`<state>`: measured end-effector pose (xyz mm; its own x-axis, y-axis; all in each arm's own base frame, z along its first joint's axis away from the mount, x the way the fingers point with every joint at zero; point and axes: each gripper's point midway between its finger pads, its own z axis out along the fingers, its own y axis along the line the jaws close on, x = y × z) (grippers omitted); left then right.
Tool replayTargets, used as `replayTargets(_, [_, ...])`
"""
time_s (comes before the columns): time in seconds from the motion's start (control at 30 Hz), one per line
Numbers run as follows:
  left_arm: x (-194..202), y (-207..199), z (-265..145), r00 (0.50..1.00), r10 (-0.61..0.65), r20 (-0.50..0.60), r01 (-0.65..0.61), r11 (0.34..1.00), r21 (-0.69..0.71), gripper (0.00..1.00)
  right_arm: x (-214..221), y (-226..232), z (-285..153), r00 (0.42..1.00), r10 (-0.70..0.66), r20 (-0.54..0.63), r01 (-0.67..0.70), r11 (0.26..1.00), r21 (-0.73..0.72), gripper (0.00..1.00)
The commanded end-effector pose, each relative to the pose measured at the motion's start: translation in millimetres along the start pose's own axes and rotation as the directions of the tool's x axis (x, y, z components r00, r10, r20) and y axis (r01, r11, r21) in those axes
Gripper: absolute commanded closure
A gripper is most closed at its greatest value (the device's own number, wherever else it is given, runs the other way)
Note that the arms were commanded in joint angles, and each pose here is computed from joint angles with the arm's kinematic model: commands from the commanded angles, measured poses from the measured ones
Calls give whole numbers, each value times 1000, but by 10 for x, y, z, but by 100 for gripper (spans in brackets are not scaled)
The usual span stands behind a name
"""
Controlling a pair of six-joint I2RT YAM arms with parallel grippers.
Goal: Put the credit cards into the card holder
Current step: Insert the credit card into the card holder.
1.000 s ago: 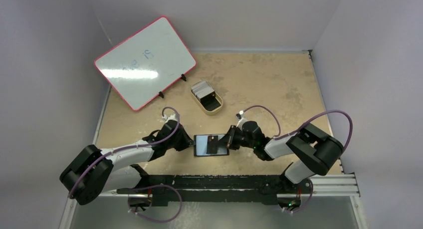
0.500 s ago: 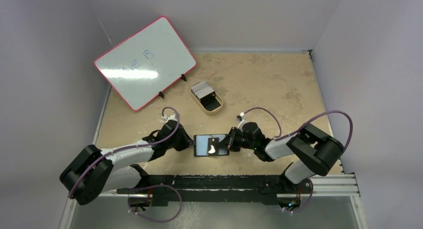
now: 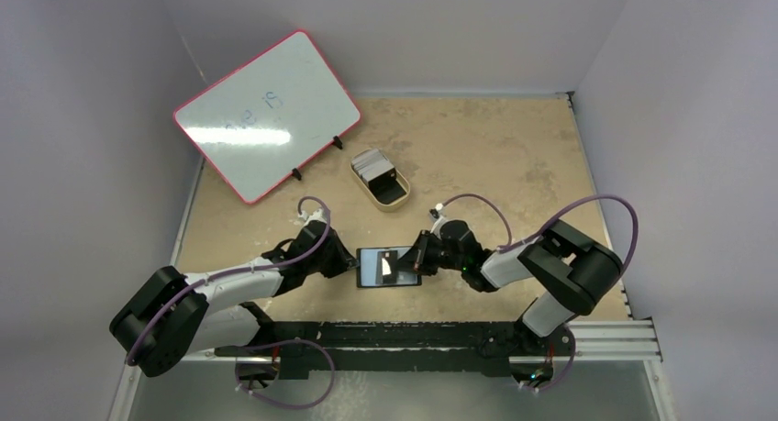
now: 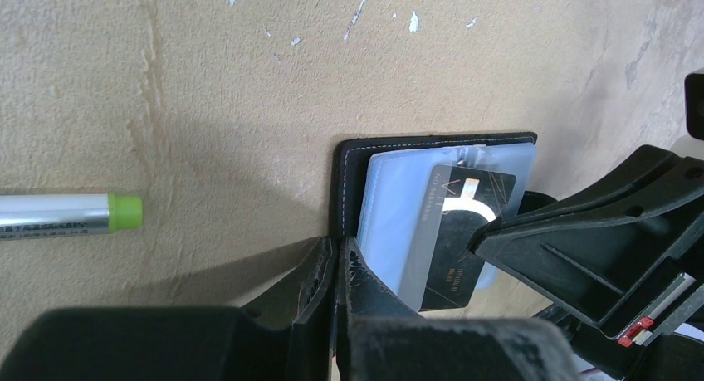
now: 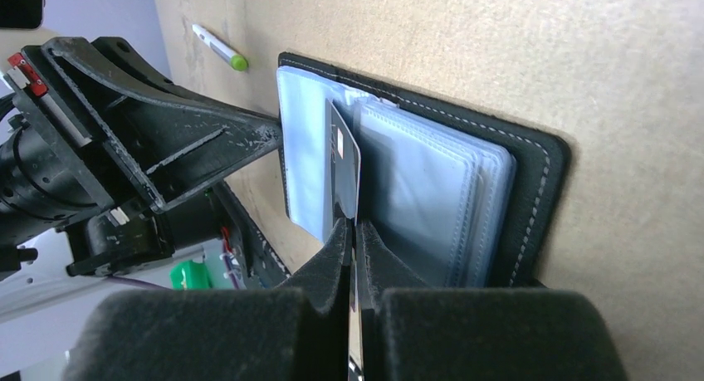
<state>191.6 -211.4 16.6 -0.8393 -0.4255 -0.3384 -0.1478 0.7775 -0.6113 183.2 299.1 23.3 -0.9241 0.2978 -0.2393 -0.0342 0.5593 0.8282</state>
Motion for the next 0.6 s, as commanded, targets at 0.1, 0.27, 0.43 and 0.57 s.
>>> replayTargets(0.1, [25, -4, -4, 1000, 10, -4, -10, 1000, 11, 100, -6, 3, 146, 997, -65, -40, 66, 998, 19, 100])
replayTargets(0.27, [35, -12, 1, 1000, 10, -5, -10, 1000, 14, 100, 2, 8, 209, 994, -86, -71, 88, 996, 25, 100])
replayTargets(0.43, [35, -29, 3, 1000, 9, -5, -9, 1000, 20, 100, 28, 24, 254, 990, -111, -92, 115, 993, 34, 100])
replayTargets(0.57, [42, -30, 3, 1000, 7, -6, -7, 1000, 21, 100, 40, 67, 296, 987, -126, -101, 129, 991, 31, 100])
